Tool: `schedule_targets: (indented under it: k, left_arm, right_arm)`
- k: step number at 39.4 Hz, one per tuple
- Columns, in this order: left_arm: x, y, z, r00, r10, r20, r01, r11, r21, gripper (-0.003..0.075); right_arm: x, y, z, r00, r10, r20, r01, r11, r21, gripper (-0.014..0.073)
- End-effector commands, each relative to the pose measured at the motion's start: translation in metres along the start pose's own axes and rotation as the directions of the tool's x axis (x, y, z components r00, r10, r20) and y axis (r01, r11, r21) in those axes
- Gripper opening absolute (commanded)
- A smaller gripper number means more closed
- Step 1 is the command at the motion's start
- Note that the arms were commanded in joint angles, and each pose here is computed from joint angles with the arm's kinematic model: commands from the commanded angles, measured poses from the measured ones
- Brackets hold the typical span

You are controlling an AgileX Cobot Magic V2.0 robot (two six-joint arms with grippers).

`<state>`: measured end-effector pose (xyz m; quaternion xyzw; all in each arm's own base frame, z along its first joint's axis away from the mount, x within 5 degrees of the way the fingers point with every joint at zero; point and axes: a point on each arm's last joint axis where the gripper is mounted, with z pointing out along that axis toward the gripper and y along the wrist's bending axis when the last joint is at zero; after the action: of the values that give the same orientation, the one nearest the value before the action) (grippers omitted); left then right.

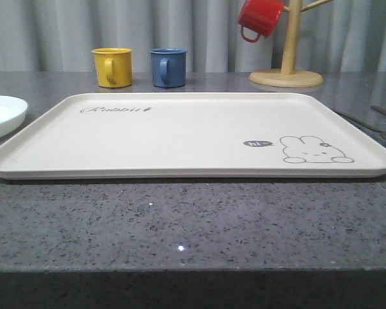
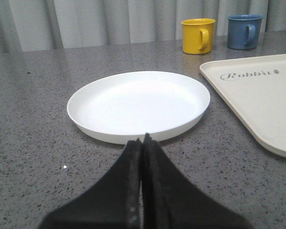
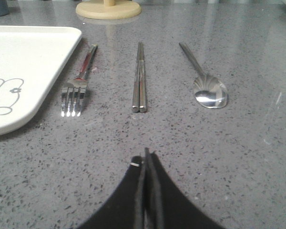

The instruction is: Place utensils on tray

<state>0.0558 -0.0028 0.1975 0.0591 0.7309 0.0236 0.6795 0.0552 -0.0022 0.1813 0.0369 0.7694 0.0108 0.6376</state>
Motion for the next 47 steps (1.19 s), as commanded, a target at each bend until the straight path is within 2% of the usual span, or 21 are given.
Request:
schedule_targets:
  k: [1,19,27,30,34,38,40,43,47]
  left_arm:
    - [-0.008,0.001,-0.002,0.995,-0.017,0.098,0.019,1.0,-0.014,-0.0018]
    - [-0.008,0.001,-0.002,0.994,-0.017,0.106,0.019,1.0,-0.015,-0.0018]
    - [-0.018,0.003,-0.004,0.978,-0.015,0.206,0.021,0.999,-0.03,-0.0018]
    - [-0.026,0.004,-0.006,0.953,-0.011,0.302,0.025,0.999,-0.044,-0.0018]
    - [-0.046,0.007,-0.013,0.902,-0.003,0.431,0.032,0.998,-0.062,-0.0018]
    - [-0.07,0.01,-0.022,0.877,0.0,0.48,0.035,0.997,-0.065,-0.0018]
    - [-0.087,0.011,-0.027,0.873,0.001,0.487,0.035,0.997,-0.064,-0.0018]
    - [-0.111,0.014,-0.029,0.91,-0.001,0.416,0.025,0.998,-0.052,-0.0018]
    - [-0.131,0.015,-0.013,0.971,-0.005,0.24,0.012,1.0,-0.028,-0.0018]
  right_arm:
    - [-0.012,0.001,-0.003,0.994,-0.012,0.108,0.013,1.0,-0.008,-0.0067]
    - [-0.012,0.001,-0.003,0.994,-0.012,0.109,0.013,1.0,-0.008,-0.0067]
    - [-0.017,0.002,-0.004,0.987,0.02,0.162,-0.016,1.0,-0.022,-0.0067]
    - [-0.024,0.003,-0.006,0.974,0.023,0.224,-0.017,0.999,-0.03,-0.0067]
    - [-0.043,0.004,-0.013,0.96,0.024,0.278,-0.016,0.999,-0.034,-0.0067]
    - [-0.068,0.005,-0.026,0.947,0.025,0.32,-0.014,0.999,-0.036,-0.0067]
    - [-0.091,0.006,-0.039,0.937,0.026,0.347,-0.014,0.999,-0.037,-0.0067]
    - [-0.121,0.008,-0.051,0.936,0.024,0.351,-0.012,0.999,-0.034,-0.0067]
    - [-0.158,0.01,-0.047,0.969,0.021,0.245,-0.016,1.0,-0.022,-0.0067]
